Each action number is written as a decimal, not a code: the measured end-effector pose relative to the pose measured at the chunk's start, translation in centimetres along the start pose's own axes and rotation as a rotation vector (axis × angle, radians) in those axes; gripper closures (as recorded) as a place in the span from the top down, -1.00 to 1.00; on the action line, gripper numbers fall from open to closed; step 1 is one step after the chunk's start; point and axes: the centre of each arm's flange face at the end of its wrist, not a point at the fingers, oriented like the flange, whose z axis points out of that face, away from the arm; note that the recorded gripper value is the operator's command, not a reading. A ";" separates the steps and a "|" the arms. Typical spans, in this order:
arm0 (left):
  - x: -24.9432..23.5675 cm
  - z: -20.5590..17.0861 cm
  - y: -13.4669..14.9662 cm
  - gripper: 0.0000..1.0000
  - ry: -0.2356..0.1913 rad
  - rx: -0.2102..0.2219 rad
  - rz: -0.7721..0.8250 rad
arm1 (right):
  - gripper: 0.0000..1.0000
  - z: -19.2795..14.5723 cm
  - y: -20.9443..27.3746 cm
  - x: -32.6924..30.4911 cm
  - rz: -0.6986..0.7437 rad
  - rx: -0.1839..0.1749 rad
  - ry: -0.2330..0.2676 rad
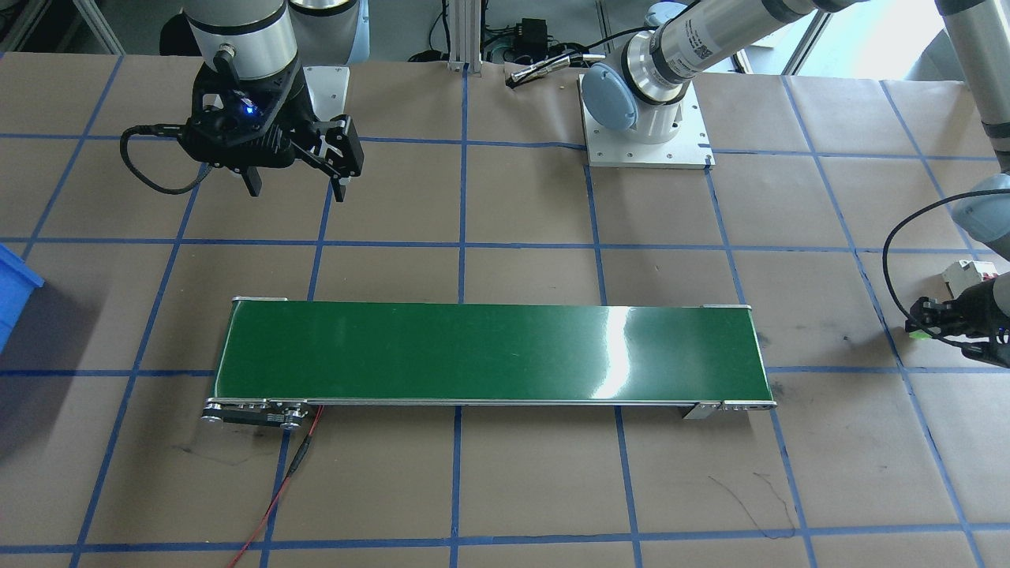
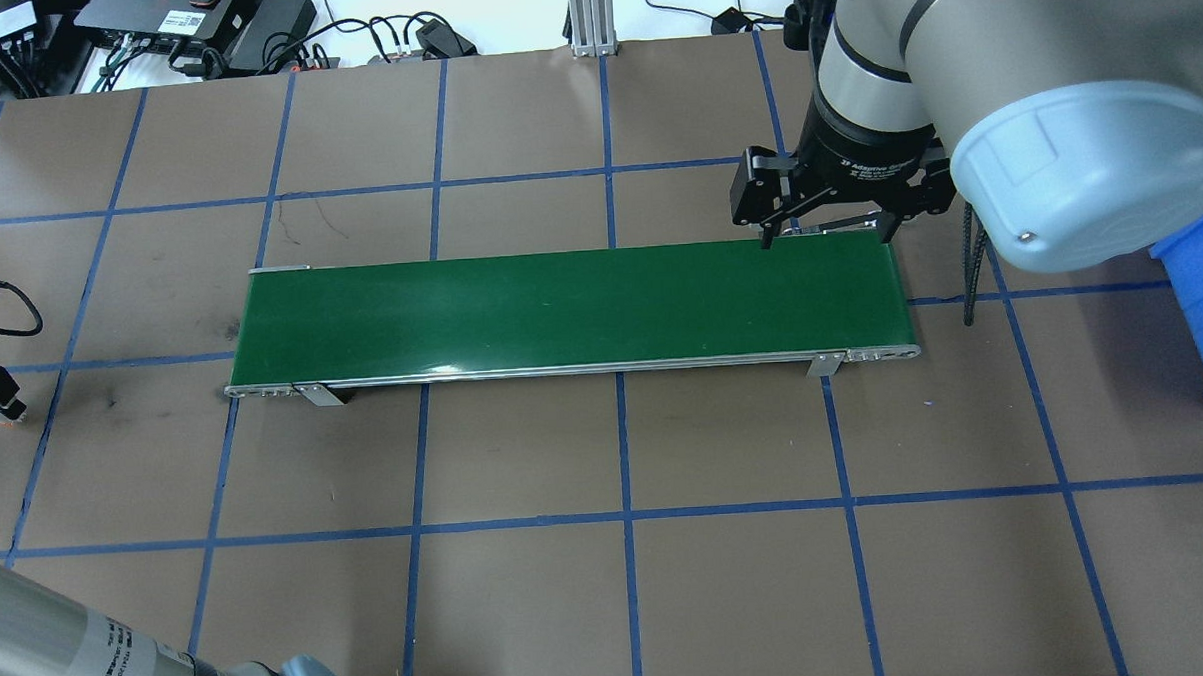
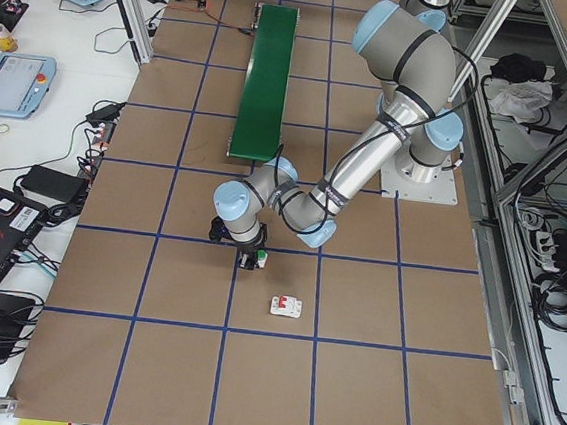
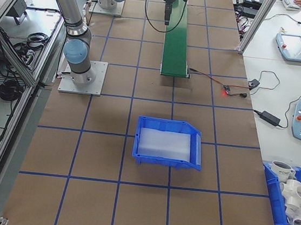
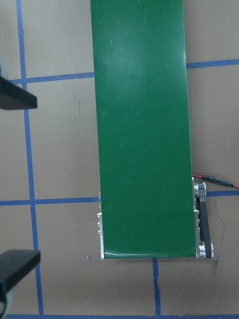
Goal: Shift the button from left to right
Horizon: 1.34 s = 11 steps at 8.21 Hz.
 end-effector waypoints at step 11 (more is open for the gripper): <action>26.7 -17.7 -11.3 -1.00 0.003 0.185 -0.145 | 1.00 0.0 0.0 0.0 0.001 -0.001 -0.001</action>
